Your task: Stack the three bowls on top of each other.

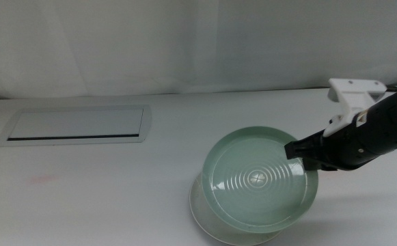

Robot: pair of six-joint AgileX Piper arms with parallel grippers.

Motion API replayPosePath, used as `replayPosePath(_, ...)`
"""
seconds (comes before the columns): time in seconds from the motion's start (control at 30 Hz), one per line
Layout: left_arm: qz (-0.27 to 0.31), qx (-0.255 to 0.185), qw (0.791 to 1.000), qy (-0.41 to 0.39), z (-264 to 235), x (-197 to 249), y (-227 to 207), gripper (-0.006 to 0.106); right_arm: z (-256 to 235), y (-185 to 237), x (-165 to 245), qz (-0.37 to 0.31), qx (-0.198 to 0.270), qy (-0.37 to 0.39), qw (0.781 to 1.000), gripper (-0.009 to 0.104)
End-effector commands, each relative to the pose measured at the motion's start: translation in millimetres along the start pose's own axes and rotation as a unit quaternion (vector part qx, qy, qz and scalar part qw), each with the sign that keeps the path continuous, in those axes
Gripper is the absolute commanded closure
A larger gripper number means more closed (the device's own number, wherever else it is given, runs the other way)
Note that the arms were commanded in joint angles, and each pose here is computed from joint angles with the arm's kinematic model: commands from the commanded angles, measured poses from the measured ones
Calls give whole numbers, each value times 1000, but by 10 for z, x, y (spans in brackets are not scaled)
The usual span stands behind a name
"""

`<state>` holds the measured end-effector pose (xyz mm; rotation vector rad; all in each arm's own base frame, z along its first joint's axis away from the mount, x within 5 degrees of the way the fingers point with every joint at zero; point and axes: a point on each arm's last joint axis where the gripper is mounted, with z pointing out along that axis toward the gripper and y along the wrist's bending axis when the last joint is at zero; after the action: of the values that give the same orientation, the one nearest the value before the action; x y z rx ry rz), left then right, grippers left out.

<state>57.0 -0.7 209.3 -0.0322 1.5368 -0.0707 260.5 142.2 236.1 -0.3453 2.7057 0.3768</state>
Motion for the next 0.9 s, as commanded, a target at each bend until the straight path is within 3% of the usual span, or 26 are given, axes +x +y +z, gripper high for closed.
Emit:
replayPosePath(0.0,-6,1,1000,-5,-19,102,5,103,141,6,-14,6,-1,-2,1000,98)
replayPosePath(0.37,-6,1,1000,-5,-19,102,5,103,621,-41,23,36,2,43,998,98)
replayPosePath(0.8,-6,1,1000,-5,-19,102,5,103,721,105,48,16,-6,36,999,98)
replayPosePath(0.87,-6,1,1000,-5,-19,102,5,103,717,105,47,11,-6,35,999,78)
